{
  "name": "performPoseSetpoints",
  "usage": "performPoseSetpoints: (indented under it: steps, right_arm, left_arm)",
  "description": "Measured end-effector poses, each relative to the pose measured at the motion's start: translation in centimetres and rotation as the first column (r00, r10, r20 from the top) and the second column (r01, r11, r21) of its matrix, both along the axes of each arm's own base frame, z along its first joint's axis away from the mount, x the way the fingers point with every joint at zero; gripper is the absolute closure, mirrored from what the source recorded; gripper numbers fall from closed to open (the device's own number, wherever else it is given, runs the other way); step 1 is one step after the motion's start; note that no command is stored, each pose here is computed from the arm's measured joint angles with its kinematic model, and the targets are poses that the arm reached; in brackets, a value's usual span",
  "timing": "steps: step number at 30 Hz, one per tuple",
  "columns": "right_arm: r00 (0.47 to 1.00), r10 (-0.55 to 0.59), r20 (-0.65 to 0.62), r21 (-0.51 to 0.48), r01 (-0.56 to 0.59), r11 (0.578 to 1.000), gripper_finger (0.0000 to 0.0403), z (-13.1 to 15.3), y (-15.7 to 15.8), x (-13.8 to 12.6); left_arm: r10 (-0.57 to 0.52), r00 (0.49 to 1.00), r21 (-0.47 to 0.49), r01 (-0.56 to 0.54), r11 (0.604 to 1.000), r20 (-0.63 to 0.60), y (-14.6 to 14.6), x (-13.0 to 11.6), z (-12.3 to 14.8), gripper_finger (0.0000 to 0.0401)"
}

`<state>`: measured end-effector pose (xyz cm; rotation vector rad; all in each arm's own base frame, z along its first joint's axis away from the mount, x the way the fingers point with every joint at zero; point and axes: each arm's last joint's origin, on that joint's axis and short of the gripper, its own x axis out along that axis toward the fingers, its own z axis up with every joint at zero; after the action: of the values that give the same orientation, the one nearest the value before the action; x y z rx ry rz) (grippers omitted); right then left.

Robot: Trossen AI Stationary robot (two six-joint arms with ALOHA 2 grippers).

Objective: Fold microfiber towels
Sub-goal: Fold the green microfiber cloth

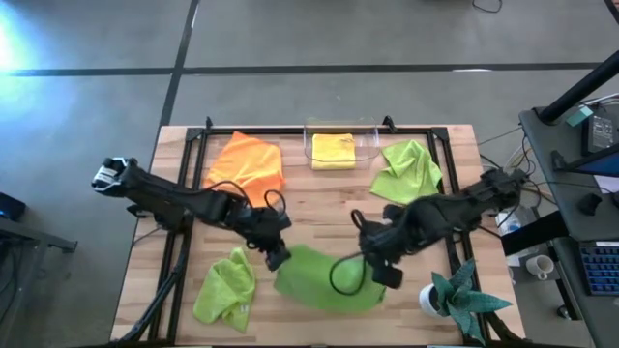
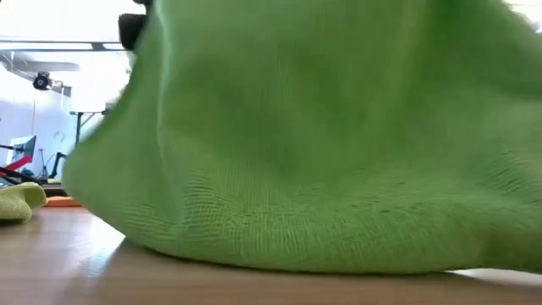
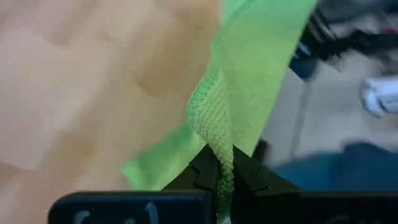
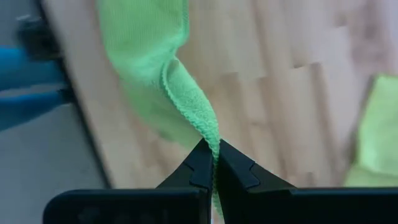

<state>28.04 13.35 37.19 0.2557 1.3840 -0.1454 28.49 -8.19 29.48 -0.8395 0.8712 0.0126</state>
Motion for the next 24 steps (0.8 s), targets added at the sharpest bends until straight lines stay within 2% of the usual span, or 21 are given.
performPoseSetpoints:
  steps: [5,8,11,13,19,24]
  right_arm:
    - [0.992,-0.127,-0.013,-0.155,0.124,0.980,0.0394,-1.8,-3.5,1.2]
    - [0.979,-0.199,-0.037,-0.224,0.186,0.957,0.0394,-3.1,-5.5,1.6]
    - [0.964,-0.252,-0.084,-0.263,0.222,0.939,0.0394,-4.6,-7.0,1.7]
    - [0.953,-0.277,-0.120,-0.279,0.235,0.931,0.0394,-5.7,-7.8,1.7]
    - [0.944,-0.288,-0.160,-0.297,0.232,0.926,0.0394,-6.8,-8.2,1.2]
    - [0.951,-0.296,-0.085,-0.254,0.266,0.930,0.0394,-4.6,-7.9,0.2]
  left_arm:
    - [0.098,0.994,0.104,-0.092,0.990,-0.054,2.6,-0.1,-2.6,0.0401]
    - [0.190,0.979,0.162,-0.177,0.971,-0.069,4.2,-0.2,-3.9,0.0401]
    - [0.275,0.958,0.219,-0.253,0.942,-0.077,5.6,-0.4,-4.7,0.0401]
    - [0.306,0.950,0.223,-0.286,0.932,-0.060,6.3,-0.3,-4.5,0.0401]
    - [0.277,0.961,0.219,-0.275,0.936,0.022,6.5,-0.3,-2.7,0.0401]
    - [0.247,0.968,0.152,-0.252,0.956,0.052,6.1,-0.3,-1.2,0.0401]
